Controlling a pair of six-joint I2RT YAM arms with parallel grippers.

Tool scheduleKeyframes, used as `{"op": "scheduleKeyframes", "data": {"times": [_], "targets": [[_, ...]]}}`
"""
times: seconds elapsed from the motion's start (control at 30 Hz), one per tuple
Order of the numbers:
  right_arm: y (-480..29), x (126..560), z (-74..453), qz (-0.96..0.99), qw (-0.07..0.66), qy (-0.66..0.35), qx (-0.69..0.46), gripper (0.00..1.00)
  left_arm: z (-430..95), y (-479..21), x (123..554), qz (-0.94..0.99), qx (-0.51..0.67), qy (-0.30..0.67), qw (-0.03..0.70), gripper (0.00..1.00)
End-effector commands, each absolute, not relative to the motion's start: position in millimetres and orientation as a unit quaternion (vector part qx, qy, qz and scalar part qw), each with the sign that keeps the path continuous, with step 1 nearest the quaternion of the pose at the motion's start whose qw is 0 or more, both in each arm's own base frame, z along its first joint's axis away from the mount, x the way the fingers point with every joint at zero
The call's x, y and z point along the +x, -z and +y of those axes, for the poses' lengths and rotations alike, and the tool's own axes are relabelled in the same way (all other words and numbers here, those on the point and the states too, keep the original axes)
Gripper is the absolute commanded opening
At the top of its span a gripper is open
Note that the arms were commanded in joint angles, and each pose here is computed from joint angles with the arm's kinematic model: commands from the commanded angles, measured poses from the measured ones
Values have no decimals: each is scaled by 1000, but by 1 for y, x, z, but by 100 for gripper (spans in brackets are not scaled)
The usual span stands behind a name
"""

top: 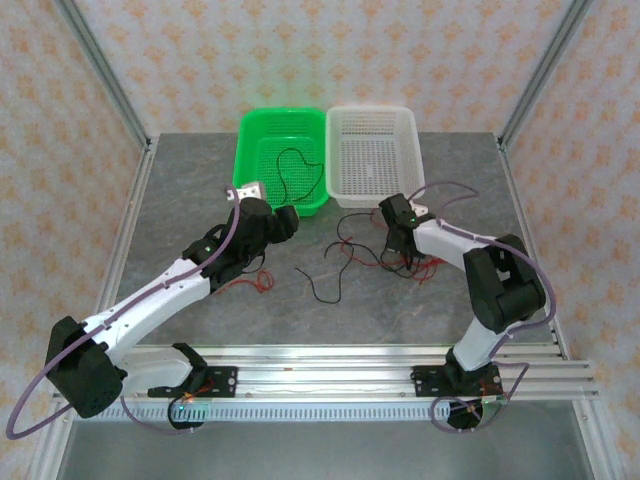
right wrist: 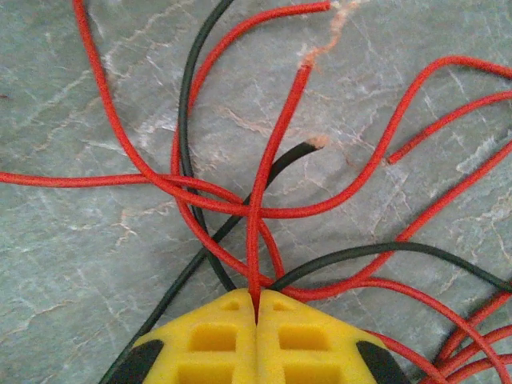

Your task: Untangle the cables

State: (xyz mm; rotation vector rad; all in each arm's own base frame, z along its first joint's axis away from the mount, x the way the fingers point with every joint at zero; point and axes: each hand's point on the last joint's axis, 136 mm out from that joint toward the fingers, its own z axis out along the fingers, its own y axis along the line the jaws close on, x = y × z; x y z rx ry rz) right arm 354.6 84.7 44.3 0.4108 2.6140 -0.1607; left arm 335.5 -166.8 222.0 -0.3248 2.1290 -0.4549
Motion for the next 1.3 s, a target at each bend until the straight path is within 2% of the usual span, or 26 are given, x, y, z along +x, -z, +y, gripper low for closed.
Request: {"op": "scheduleKeyframes", "data": {"times": [0.0,0.27,0.47,0.9,1.1,1.27], "targets": [[-86,364,87,945,281,37,163,0,-163,-235,334,854,-139,181,468,73],[-174,359,96,925,343,-33,160,0,-169,-229,333,857,-124,192,461,73],[-225,358,128,912,364,-139,127,0,-188,-227,328,854,-92,227,460,72],[-411,350,180,817,455,-349,54,0,-258,-264,297,804,60,276,523,73],[-453,344,199,785,454,-420,35,0,-293,-297,297,771,114,281,560,74],[-480,340,206,763,456,-457,28,0,-322,-299,310,759,139,276,574,75]]}}
